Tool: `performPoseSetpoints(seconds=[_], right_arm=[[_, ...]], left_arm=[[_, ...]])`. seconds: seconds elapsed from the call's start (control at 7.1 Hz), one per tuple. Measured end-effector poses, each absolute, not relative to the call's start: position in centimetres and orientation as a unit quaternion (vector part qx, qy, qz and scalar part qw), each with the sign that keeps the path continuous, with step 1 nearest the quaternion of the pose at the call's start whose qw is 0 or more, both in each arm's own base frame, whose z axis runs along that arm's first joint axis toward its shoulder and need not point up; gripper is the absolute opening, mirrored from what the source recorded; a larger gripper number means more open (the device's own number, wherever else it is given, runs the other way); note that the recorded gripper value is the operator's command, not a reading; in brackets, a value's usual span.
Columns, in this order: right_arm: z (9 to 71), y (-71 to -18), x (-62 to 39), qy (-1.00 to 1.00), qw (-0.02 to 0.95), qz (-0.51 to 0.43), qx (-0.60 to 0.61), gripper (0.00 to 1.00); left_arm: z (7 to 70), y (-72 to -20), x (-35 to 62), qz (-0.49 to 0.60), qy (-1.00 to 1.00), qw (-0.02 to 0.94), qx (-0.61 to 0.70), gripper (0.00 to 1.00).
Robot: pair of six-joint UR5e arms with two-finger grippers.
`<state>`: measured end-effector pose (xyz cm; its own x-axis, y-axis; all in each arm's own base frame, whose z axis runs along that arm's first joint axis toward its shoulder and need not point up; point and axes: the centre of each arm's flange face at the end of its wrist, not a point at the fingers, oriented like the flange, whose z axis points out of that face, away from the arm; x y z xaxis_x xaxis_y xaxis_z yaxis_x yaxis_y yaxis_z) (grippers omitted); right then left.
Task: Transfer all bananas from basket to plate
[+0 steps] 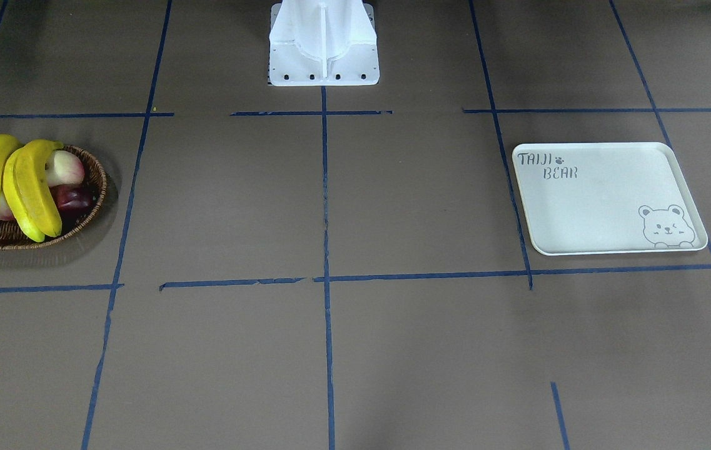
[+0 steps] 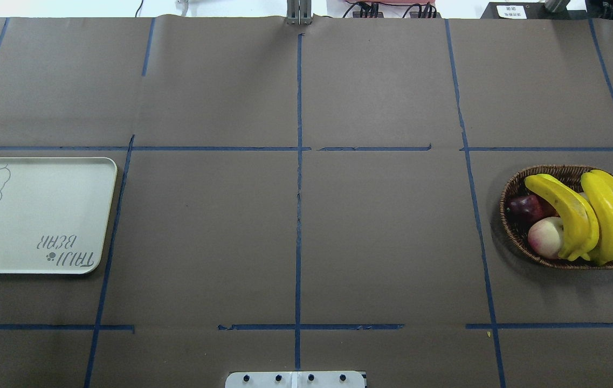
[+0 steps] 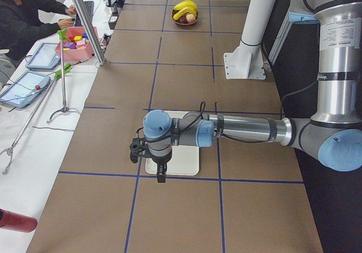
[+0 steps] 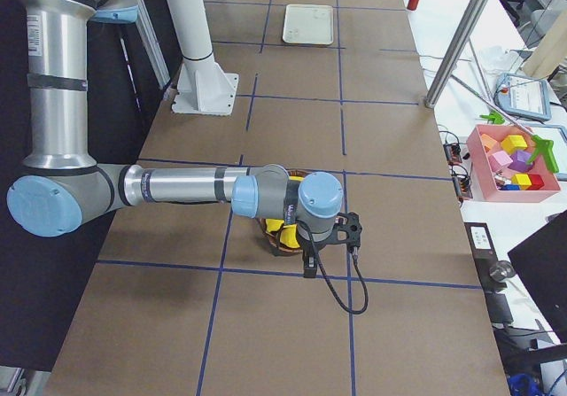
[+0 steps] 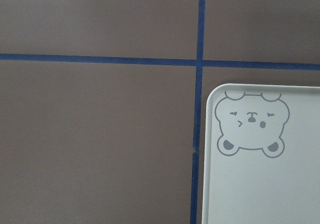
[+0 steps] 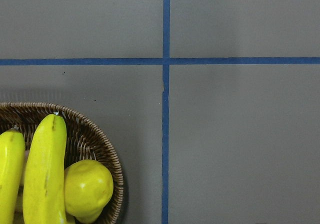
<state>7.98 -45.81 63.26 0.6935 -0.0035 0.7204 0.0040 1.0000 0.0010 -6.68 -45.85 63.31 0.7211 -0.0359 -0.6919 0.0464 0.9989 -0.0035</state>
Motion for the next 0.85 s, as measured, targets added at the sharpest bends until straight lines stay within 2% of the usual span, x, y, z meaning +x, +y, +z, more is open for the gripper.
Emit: performPoseSetpoints(seconds=[0.85], right_arm=[[63.12,-45.92,7.99,-0.391,0.92,-0.003,0.001,1.0]], left_arm=[[63.11,-45.93,-6.69,-0.021,0.372,0.928,0.009,1.0]])
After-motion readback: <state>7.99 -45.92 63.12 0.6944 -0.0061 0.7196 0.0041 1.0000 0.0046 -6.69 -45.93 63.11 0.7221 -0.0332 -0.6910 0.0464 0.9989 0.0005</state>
